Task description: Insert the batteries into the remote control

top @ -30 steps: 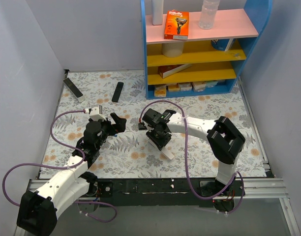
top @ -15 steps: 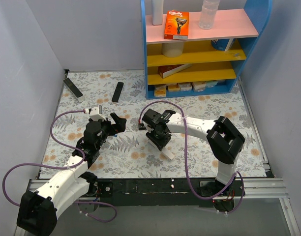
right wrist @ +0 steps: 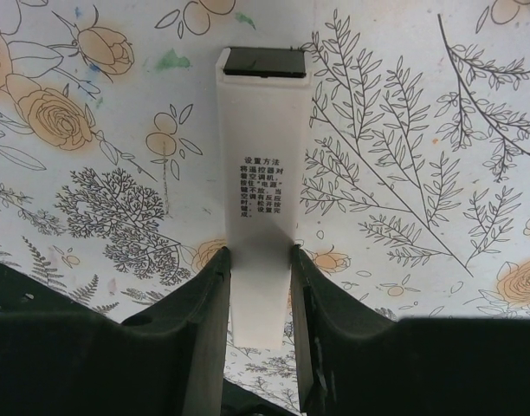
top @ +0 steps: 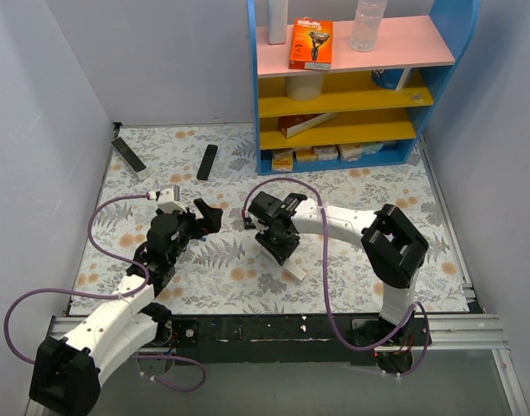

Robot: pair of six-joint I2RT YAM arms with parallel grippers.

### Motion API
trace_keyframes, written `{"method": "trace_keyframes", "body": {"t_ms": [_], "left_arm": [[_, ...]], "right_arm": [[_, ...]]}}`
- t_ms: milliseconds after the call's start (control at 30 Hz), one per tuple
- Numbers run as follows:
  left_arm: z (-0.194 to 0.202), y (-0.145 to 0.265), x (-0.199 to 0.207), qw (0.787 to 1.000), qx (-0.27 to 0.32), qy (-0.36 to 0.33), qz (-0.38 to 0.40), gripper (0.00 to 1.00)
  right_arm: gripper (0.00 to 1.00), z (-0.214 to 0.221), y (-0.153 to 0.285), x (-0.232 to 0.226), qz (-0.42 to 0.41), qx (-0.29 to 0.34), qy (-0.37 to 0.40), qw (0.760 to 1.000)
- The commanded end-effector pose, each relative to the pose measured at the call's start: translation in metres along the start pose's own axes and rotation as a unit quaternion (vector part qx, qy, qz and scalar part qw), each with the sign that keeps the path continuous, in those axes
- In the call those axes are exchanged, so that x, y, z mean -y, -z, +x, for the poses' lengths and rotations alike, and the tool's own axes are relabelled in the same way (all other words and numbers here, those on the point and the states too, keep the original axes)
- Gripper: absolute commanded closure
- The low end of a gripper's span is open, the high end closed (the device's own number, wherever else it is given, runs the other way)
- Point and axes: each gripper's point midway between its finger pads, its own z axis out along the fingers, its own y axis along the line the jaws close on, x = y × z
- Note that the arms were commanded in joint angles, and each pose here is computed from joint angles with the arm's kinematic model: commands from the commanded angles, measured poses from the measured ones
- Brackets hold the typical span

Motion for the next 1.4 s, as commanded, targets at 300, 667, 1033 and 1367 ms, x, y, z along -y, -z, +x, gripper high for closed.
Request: {"method": "trace_keyframes", "body": {"t_ms": [300,667,1033,1367], "left_arm": [[-0.010,0.003,0.011,1.000,0.014,0.003,0.022,0.02],[0.009,0.004,0.032,0.996,-0.041,-0.004,0.084,0.02],[0.074,-0.009,0.074,0.955,-0.241,-0.020,0.169,0.02],[0.122,-0.018,0.087,0.910,-0.373,-0.049,0.174,0.12]], "right_arm": [[0.58,-0.006,0.005,-0.005,-0.006,0.001,0.002,1.000],[0.41,-0.045,0.057,-0.006,0.000,0.091,-0.005,0.996],[0.42,0.000,0.063,0.020,0.018,0.135,-0.199,0.971],[0.47,0.038,0.058,0.040,0.014,0.175,-0.344,0.923]]}}
